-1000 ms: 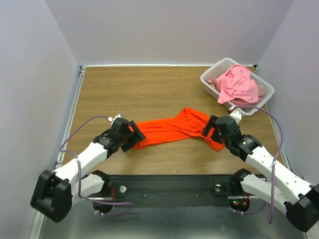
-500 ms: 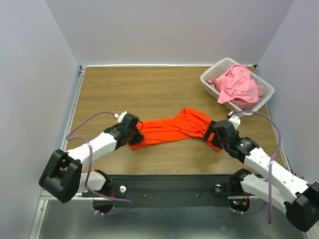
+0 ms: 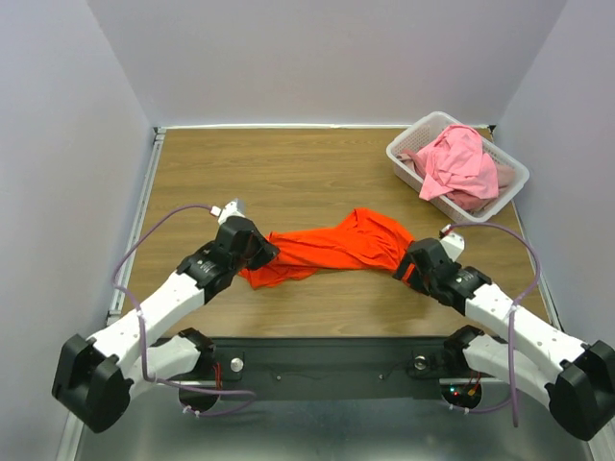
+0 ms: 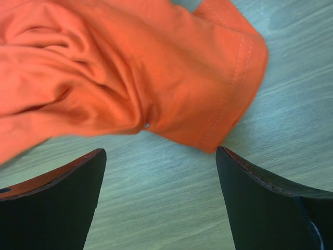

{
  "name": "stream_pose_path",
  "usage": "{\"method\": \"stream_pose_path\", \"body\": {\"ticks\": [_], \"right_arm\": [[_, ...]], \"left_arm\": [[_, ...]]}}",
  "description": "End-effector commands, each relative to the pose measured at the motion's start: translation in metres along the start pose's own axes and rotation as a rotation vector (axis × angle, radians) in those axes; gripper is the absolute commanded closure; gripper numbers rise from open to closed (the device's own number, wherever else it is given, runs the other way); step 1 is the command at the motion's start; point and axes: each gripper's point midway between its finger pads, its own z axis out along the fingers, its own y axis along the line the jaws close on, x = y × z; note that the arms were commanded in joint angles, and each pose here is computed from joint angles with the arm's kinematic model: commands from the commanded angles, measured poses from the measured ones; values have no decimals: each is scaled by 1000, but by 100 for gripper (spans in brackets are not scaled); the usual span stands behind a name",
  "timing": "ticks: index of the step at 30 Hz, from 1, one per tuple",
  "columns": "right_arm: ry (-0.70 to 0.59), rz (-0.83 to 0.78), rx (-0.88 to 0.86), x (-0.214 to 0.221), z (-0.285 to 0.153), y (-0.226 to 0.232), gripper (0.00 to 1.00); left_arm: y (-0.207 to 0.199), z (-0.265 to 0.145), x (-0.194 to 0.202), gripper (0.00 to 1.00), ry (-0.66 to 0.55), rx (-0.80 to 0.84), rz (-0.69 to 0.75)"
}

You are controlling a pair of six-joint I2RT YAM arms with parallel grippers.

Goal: Fold and stack the t-shirts
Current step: Flatten the tshirt out

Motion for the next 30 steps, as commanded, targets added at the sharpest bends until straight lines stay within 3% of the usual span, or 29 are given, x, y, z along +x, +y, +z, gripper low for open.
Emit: {"method": "stream_pose_path", "body": {"ticks": [1,2,6,13,16,17,18,24,30], "right_arm": [[-53,49,98,-7,9,-13,11],[-60,45,127,-9,12,-16,17],[-40,63,179,-3,22,-19,27],[11,58,258,16,36,-33,32],[-21,64,257,10,41,-29,53],[-46,61,256,3,42,-27,83],[-65,61,261,-2,42,-26,99],[-238,67,134,-75,13,22,99],[-528,183,-128,-201,-101,85,99]], "left_arm": [[-30,-24,-29,100,-115,125,36],[-32,-27,-29,100,-119,137,44],[-39,-37,-36,100,-148,177,43],[-43,-40,-37,100,-149,191,44],[-43,-40,-39,100,-159,189,44],[-43,-41,-40,100,-165,191,47],[-44,-41,-41,100,-167,190,51],[-75,-69,-82,100,-277,213,116],[-130,-147,-146,100,-474,322,144]]}}
